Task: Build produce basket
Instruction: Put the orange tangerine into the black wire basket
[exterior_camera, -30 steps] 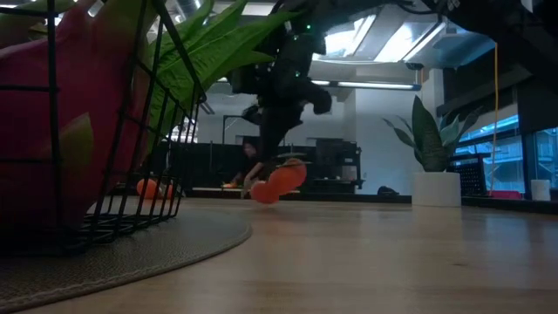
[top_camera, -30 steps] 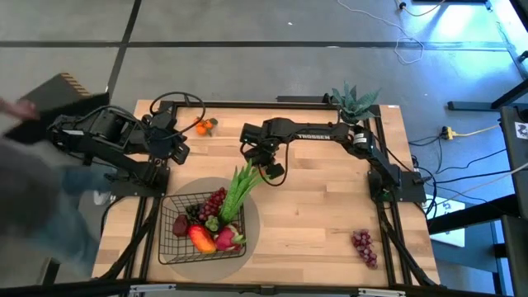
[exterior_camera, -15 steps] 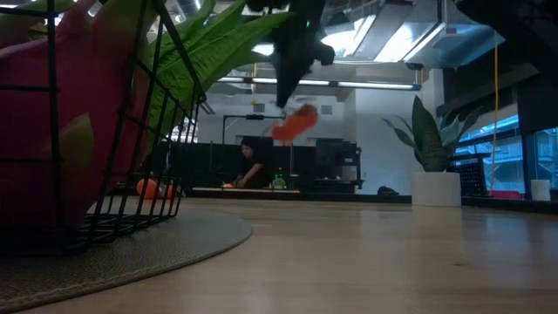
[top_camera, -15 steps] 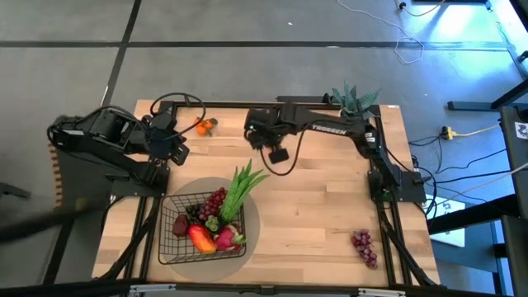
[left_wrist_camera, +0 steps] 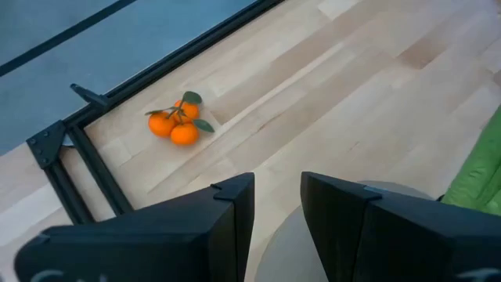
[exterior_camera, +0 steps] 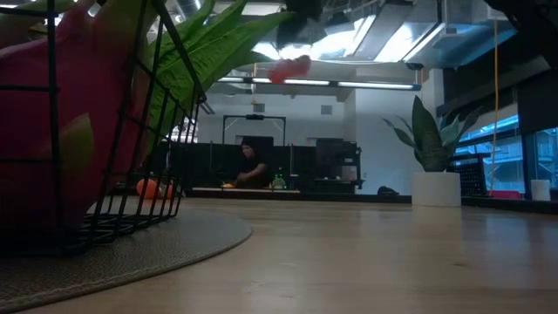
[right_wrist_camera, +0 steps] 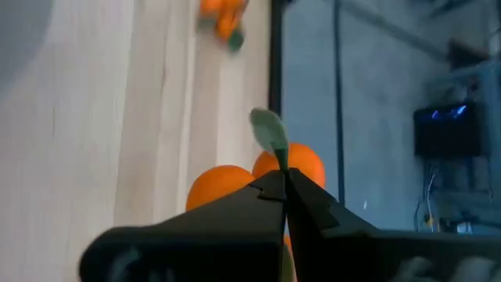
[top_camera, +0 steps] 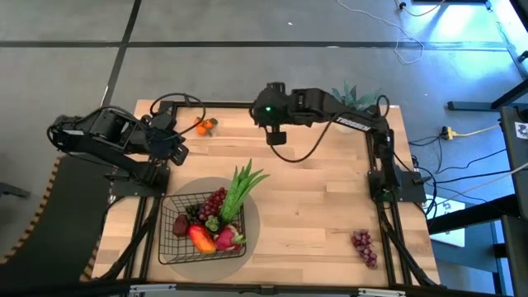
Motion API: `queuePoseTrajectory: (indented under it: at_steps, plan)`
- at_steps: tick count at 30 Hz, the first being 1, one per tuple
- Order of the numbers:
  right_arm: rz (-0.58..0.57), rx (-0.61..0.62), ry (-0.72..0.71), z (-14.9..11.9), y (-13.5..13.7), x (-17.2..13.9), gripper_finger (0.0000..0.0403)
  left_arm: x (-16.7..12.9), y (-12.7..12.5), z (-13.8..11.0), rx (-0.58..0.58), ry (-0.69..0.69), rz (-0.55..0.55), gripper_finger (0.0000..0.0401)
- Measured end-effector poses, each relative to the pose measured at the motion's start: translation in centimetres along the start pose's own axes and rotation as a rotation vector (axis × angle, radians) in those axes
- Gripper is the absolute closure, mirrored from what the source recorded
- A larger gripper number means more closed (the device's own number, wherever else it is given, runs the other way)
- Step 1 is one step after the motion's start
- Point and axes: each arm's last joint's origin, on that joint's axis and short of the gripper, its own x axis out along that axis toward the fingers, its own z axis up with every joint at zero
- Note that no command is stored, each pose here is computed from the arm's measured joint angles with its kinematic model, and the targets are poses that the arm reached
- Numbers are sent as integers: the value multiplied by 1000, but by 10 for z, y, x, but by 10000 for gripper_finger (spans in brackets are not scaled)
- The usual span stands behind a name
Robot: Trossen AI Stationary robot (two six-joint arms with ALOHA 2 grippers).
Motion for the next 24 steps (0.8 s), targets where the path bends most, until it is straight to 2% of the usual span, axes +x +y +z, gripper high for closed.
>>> queuePoseTrajectory:
  at_steps: [4, 17, 20, 24]
  plan:
    - [37, 41, -182, 12, -2, -20, 403, 0, 3, -2, 20, 15, 23, 307]
    - [435, 13, -814, 66, 36, -57, 403, -1, 7, -4, 45, 34, 52, 307]
    - [503, 21, -919, 74, 46, -58, 403, -1, 7, -4, 61, 28, 54, 307]
    - [587, 46, -1022, 82, 66, -43, 403, -1, 7, -4, 127, 26, 56, 307]
